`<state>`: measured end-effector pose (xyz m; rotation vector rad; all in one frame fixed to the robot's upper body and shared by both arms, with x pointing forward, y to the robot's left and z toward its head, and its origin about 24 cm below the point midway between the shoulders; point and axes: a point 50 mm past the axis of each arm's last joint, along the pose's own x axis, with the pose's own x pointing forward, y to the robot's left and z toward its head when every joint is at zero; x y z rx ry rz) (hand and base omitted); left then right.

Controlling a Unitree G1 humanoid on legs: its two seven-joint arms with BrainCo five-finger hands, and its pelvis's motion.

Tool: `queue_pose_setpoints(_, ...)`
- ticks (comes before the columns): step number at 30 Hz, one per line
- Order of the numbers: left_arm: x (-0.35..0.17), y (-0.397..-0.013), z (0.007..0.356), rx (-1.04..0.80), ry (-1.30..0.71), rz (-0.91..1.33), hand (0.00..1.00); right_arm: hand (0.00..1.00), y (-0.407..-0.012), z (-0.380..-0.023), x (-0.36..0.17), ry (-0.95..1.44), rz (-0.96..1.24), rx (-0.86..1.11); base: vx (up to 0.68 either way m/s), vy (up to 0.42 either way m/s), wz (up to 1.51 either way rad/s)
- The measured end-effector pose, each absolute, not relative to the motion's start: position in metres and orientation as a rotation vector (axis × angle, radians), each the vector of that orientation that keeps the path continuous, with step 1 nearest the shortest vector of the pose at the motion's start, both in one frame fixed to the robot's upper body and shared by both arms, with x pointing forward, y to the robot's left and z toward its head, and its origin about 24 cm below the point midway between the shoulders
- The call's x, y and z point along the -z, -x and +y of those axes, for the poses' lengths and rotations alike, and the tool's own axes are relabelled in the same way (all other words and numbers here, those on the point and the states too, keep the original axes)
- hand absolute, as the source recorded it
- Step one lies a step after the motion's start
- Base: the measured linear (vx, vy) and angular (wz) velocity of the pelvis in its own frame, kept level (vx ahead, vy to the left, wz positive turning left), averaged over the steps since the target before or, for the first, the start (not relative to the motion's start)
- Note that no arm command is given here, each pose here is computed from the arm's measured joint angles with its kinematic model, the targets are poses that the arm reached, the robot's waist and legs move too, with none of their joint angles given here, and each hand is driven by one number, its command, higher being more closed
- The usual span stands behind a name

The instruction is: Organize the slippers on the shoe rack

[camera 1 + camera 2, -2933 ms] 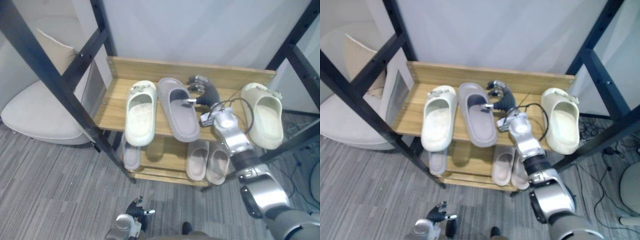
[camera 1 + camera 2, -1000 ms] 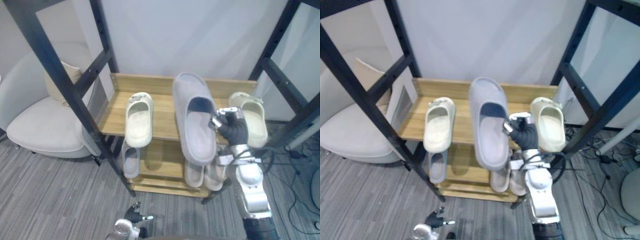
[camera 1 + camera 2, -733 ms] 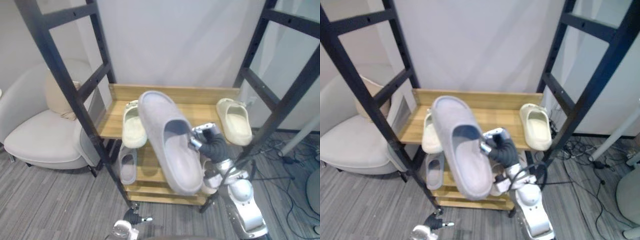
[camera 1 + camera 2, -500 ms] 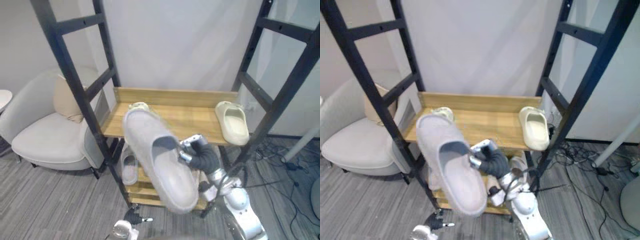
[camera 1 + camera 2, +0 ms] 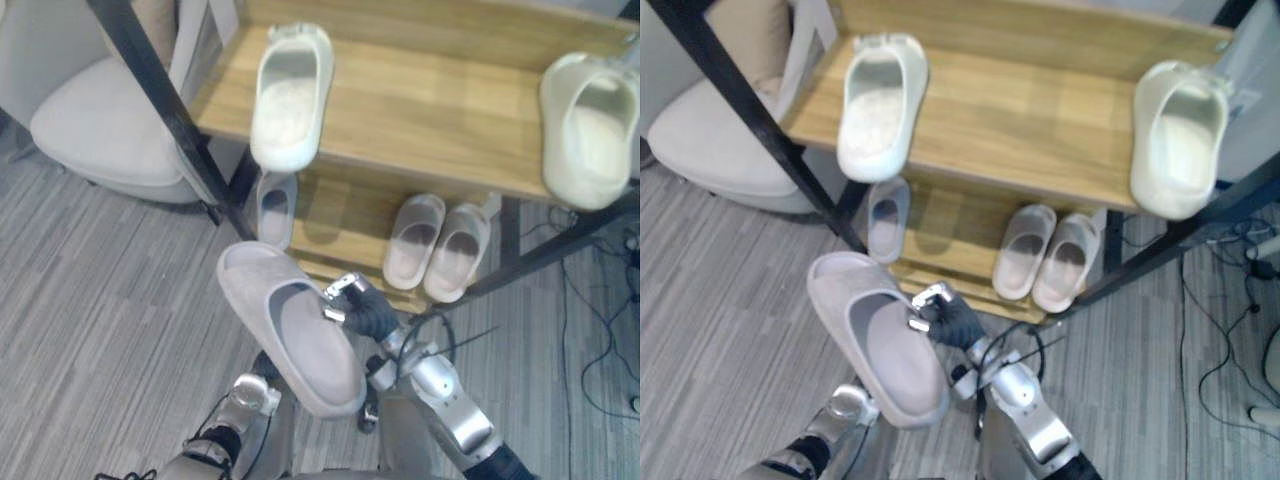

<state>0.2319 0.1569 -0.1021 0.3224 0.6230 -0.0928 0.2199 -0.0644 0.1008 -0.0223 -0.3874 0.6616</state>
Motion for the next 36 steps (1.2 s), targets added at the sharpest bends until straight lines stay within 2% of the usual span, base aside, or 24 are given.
queue_pose_setpoints(5,0.076,-0.258,0.164,-0.029,-0.216,0.491,0.00,1.00,-0.233,-0.070,-0.118,0.044,-0.470,-0.562,-0.07,0.015,0.00)
queue_pose_setpoints(10,0.037,-0.291,0.167,-0.120,-0.108,0.315,0.00,1.00,-0.253,-0.097,-0.146,0.096,-0.583,-0.363,-0.07,0.013,-0.02)
queue_pose_setpoints(21,-0.006,-0.314,0.182,-0.237,0.031,0.130,0.00,1.00,-0.275,-0.127,-0.207,0.187,-0.837,-0.031,-0.01,-0.002,-0.02)
queue_pose_setpoints(24,-0.008,-0.315,0.188,-0.256,0.020,0.125,0.00,1.00,-0.285,-0.133,-0.217,0.195,-0.853,0.039,0.02,-0.026,-0.04)
queue_pose_setpoints(27,0.019,-0.301,0.201,-0.296,-0.019,0.264,0.00,1.00,-0.300,-0.140,-0.225,0.216,-0.840,0.122,0.02,-0.013,0.04)
queue_pose_setpoints(31,0.050,-0.275,0.204,-0.325,-0.029,0.406,0.00,1.00,-0.316,-0.136,-0.239,0.218,-0.841,0.140,0.02,-0.005,0.03)
queue_pose_setpoints(36,0.055,-0.271,0.200,-0.304,-0.036,0.423,0.00,1.00,-0.330,-0.129,-0.253,0.222,-0.846,0.131,0.00,-0.001,0.01)
